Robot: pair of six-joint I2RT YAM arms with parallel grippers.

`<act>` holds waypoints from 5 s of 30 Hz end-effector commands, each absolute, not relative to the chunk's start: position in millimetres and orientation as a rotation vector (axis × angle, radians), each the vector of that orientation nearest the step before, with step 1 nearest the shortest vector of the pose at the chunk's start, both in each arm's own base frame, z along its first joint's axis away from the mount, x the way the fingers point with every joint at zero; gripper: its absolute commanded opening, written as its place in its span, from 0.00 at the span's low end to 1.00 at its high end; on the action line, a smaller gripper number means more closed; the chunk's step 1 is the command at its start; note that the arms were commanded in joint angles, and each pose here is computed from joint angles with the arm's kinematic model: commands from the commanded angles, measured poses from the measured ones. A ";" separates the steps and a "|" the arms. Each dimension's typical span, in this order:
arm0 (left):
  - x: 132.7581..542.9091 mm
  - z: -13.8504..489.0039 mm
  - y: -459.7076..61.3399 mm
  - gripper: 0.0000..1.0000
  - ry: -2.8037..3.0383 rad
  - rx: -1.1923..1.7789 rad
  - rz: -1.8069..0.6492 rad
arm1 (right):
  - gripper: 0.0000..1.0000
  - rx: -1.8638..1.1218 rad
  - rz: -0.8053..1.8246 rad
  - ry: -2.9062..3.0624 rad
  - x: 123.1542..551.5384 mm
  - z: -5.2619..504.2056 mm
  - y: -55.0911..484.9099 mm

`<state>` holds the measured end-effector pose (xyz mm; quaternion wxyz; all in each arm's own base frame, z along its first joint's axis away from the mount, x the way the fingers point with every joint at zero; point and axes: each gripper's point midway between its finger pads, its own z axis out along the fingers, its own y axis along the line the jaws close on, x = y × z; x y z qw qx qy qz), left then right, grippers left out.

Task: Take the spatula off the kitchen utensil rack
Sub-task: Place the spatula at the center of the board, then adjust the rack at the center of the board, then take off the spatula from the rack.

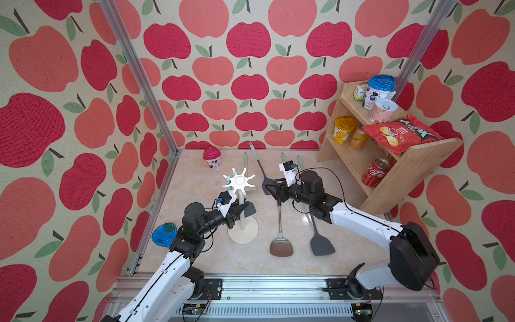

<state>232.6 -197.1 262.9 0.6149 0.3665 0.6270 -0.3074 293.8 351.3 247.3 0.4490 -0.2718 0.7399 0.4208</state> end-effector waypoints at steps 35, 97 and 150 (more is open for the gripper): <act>239.9 293.5 -199.9 0.07 1.369 0.824 -0.713 | 0.55 -1.076 1.261 1.206 192.7 355.5 431.3; 233.5 292.0 -145.1 0.40 1.329 0.510 -0.507 | 0.00 -1.189 1.343 1.230 181.1 349.6 427.3; 266.4 299.5 -81.9 0.00 1.424 0.129 -0.254 | 0.00 -1.168 1.248 1.334 191.3 328.5 416.0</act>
